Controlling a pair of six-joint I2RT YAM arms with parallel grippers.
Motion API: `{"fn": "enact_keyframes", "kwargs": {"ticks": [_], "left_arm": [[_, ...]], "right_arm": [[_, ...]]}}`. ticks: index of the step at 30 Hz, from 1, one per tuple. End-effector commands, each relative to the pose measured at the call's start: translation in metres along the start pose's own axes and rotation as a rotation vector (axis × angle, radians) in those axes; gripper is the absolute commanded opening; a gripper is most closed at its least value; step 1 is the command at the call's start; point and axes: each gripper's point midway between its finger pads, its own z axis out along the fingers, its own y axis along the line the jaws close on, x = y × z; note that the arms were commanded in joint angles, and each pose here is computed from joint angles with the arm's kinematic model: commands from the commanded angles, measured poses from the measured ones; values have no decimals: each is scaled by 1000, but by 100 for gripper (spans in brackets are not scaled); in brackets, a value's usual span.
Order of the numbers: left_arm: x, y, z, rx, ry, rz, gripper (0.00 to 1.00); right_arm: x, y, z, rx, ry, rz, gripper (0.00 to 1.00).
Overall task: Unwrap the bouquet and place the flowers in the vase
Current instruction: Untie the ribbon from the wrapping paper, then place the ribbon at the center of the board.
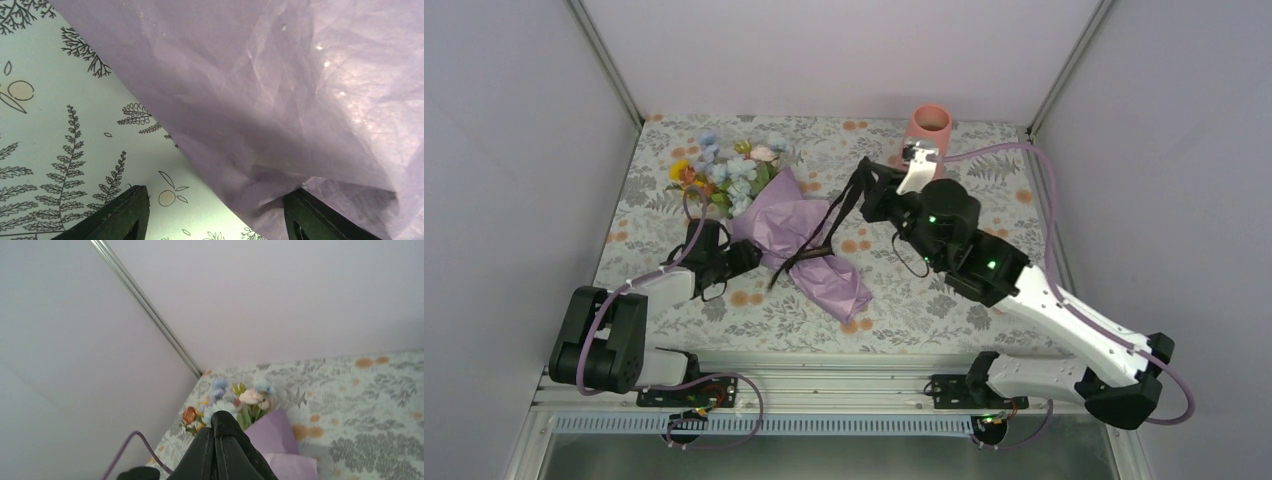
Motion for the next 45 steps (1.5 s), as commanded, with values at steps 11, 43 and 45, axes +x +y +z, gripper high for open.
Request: {"fn": "enact_keyframes", "kwargs": {"ticks": [11, 43, 45], "left_arm": [[-11, -6, -15, -21, -26, 25, 68], [-34, -109, -113, 280, -160, 270, 82], [-35, -111, -115, 278, -160, 279, 82]], "right_arm": [[-136, 15, -56, 152, -247, -161, 4], [-330, -51, -141, 921, -637, -587, 3], [-335, -68, -133, 997, -608, -625, 3]]}}
